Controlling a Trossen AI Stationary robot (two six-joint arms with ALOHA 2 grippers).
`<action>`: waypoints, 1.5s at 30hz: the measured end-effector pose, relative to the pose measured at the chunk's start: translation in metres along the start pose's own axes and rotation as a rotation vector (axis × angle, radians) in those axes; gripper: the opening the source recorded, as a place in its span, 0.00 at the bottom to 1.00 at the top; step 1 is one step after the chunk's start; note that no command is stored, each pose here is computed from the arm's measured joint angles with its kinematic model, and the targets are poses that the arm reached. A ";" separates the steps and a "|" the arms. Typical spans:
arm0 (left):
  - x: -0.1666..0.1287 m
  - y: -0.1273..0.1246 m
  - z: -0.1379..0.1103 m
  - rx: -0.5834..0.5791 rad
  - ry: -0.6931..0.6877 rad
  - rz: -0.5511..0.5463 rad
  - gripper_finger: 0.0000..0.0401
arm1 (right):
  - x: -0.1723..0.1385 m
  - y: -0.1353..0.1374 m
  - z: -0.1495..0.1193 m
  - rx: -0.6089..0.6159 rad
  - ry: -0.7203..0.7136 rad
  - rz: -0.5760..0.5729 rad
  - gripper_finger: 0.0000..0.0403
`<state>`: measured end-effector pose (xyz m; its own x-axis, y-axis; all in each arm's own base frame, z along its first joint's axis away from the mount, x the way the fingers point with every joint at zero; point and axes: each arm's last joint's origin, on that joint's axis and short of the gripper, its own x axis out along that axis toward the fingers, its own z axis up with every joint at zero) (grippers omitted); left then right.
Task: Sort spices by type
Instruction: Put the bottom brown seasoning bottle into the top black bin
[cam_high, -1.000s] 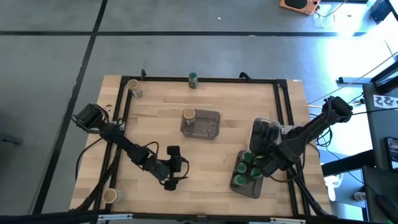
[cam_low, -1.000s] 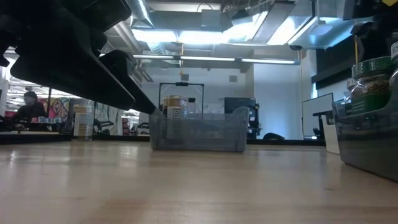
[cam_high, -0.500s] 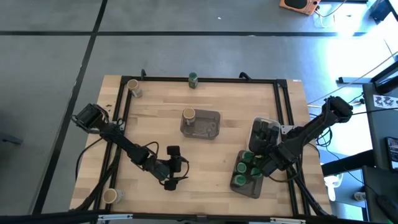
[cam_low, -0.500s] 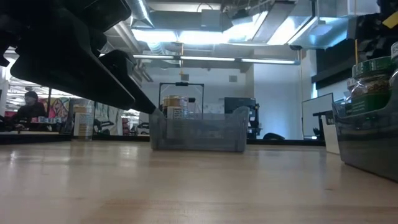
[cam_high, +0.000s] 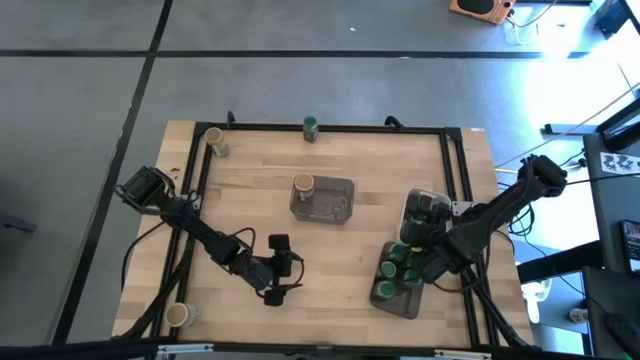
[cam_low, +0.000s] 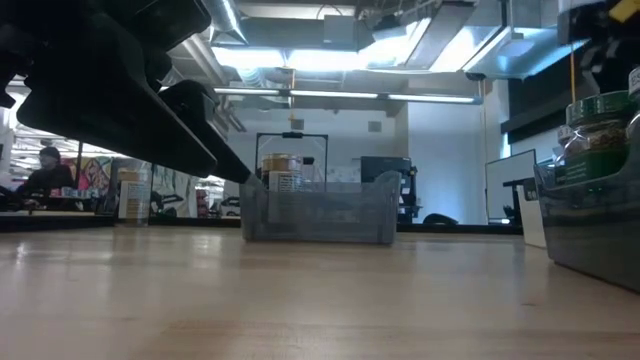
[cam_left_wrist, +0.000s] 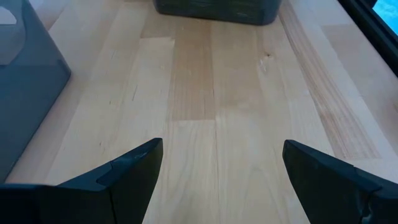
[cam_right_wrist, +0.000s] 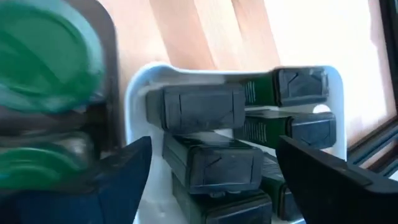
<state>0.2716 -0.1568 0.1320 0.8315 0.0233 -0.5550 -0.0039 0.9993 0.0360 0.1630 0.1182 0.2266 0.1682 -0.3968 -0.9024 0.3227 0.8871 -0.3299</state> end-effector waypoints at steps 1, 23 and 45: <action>0.000 0.000 0.000 0.000 0.000 0.000 0.82 | -0.004 0.000 0.002 0.003 -0.004 0.006 0.84; 0.002 0.004 0.005 -0.013 -0.031 0.003 0.82 | -0.044 0.059 0.072 0.045 -0.729 0.194 0.83; -0.096 -0.086 0.099 0.343 0.205 0.032 0.82 | -0.014 0.098 0.087 -0.046 -0.759 0.162 0.83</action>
<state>0.2476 -0.2481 0.2646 0.7056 0.0943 -0.7023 0.1865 0.9315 0.3124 0.2738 0.1904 0.2306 0.8069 -0.2999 -0.5090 0.2040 0.9500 -0.2363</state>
